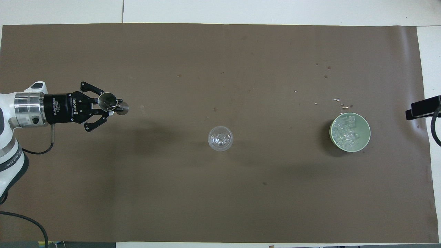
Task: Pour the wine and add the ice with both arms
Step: 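Lift the silver cup with the left gripper and carry it over the clear glass, then tilt the silver cup over the clear glass with the left gripper to pour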
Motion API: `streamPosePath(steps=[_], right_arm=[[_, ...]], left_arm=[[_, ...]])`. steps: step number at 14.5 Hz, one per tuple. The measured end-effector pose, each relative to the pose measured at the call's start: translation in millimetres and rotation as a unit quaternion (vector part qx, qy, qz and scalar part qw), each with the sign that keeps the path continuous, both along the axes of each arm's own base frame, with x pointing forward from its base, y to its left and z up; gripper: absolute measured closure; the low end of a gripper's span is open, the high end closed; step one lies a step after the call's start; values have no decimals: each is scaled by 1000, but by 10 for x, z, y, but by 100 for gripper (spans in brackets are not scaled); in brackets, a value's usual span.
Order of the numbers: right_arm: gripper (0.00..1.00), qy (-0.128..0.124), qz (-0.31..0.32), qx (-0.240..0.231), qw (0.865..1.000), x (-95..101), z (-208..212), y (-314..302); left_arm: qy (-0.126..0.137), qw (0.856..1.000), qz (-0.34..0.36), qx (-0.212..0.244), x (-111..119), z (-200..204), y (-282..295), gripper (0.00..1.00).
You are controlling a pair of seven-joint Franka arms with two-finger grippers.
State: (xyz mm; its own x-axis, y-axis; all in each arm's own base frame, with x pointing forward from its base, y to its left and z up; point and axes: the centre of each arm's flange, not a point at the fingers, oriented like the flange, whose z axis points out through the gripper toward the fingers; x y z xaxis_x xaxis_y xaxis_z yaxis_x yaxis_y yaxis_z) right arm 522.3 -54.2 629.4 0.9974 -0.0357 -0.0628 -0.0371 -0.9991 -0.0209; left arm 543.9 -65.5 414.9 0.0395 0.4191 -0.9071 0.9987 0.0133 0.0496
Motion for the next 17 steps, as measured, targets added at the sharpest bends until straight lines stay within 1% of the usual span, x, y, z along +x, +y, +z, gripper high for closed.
streamPosePath(steps=[3, 5, 7, 12, 17], right_arm=[[0, 0, 0, 0, 1000, 0, 0, 0], [0, 0, 0, 0, 1000, 0, 0, 0], [0, 0, 0, 0, 1000, 0, 0, 0], [0, 0, 0, 0, 1000, 0, 0, 0], [0, 0, 0, 0, 1000, 0, 0, 0]], left_arm=[[14, 999, -15, 25, -119, 229, -648, 78], [35, 997, -26, 63, -224, 295, -988, 78], [41, 994, -34, 96, -302, 317, -1233, 78], [26, 982, -52, 182, -483, 302, -1801, 78], [5, 960, -92, 264, -657, 348, -2186, 78]])
